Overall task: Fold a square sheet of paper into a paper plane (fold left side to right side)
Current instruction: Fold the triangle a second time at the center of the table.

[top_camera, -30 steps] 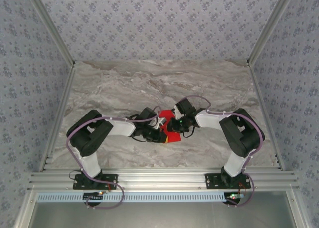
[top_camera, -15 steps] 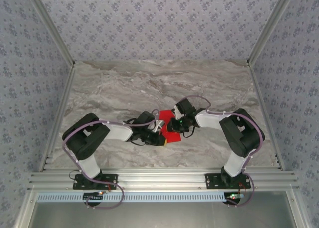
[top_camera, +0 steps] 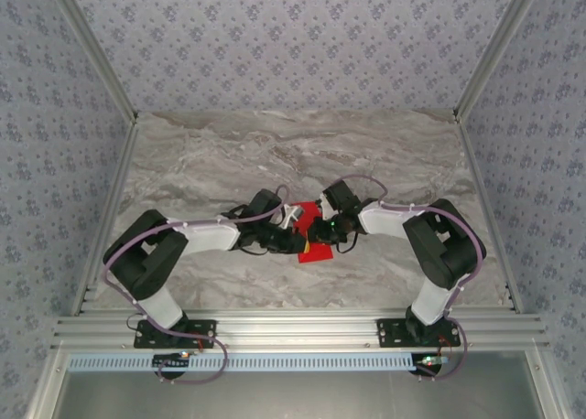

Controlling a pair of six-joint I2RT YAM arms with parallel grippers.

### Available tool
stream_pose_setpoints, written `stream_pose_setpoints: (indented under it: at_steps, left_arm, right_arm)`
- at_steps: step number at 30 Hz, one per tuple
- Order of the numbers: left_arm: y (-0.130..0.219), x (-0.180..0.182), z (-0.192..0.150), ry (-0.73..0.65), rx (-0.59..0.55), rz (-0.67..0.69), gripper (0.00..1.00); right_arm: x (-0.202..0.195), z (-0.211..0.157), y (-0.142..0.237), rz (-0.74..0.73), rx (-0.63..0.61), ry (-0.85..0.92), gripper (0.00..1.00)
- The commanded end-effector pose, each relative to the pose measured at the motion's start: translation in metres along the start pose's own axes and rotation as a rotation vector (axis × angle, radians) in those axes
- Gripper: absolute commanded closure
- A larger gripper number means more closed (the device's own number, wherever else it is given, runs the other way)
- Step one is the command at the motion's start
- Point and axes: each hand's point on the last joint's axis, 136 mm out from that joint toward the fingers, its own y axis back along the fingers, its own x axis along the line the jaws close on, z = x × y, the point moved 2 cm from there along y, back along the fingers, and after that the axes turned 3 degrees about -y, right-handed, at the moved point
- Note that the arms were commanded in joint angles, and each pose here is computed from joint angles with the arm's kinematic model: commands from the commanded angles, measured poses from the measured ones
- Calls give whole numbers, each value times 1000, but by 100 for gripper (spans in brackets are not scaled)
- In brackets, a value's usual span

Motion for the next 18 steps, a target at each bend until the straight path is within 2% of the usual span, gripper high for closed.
stream_pose_setpoints:
  at_steps: [1, 9, 14, 18]
  left_arm:
    - [-9, 6, -8, 6, 56, 3, 99]
    - [-23, 29, -27, 38, 119, 96, 98]
    - [-29, 44, -39, 61, 158, 191, 100]
    - [-31, 51, -43, 68, 172, 238, 100]
  right_arm:
    - [-22, -17, -8, -87, 74, -34, 87]
    - [-7, -9, 1, -30, 32, -7, 87]
    - [6, -10, 16, -5, -5, 24, 95]
    - [11, -13, 20, -4, -20, 38, 97]
